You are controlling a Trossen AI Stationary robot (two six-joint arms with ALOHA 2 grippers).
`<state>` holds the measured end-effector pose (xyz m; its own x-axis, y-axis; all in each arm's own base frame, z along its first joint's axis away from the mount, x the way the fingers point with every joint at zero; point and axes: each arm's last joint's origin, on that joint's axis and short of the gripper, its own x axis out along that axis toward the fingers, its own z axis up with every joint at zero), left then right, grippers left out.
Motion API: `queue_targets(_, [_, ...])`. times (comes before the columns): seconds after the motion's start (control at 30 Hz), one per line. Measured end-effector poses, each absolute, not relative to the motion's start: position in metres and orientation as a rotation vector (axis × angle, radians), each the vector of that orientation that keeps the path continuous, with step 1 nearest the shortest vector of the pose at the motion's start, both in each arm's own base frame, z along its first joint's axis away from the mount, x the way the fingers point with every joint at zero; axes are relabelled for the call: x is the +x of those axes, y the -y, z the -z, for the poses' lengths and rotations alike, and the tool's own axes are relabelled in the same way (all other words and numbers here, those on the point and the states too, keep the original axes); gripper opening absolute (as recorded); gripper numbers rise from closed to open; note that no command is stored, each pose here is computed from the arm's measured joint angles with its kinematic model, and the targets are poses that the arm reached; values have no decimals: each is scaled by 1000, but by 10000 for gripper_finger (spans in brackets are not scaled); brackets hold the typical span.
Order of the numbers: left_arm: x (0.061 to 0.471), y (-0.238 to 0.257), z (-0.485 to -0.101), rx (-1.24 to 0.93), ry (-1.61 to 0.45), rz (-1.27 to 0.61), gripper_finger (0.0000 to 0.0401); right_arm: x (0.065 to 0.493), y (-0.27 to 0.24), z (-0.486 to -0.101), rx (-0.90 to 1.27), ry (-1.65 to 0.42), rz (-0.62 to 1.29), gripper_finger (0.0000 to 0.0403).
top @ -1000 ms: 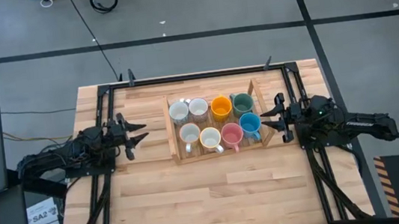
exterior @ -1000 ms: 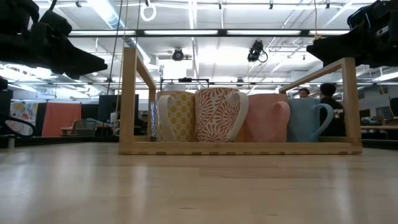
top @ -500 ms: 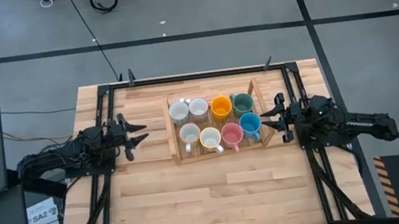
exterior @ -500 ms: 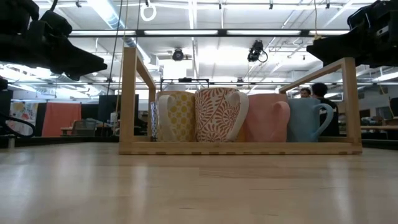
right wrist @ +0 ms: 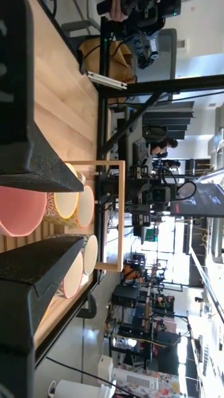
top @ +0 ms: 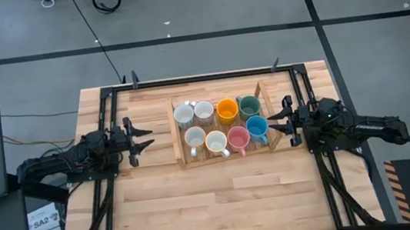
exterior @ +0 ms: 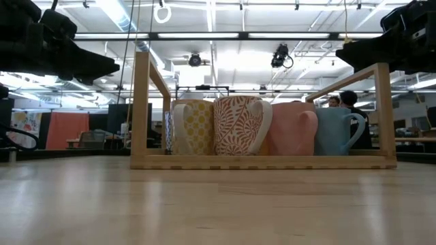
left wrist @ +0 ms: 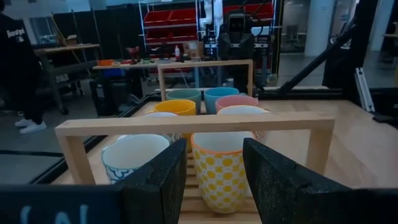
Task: Place coffee mugs
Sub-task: Return to Home Position
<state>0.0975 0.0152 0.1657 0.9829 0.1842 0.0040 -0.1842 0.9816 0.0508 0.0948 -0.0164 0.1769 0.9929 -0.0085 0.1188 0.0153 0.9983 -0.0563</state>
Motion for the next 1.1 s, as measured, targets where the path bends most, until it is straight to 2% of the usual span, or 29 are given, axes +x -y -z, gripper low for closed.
queue_targets(1.1, [97, -15, -173, 67, 70, -194, 164, 95, 16, -177, -57, 119, 12, 131])
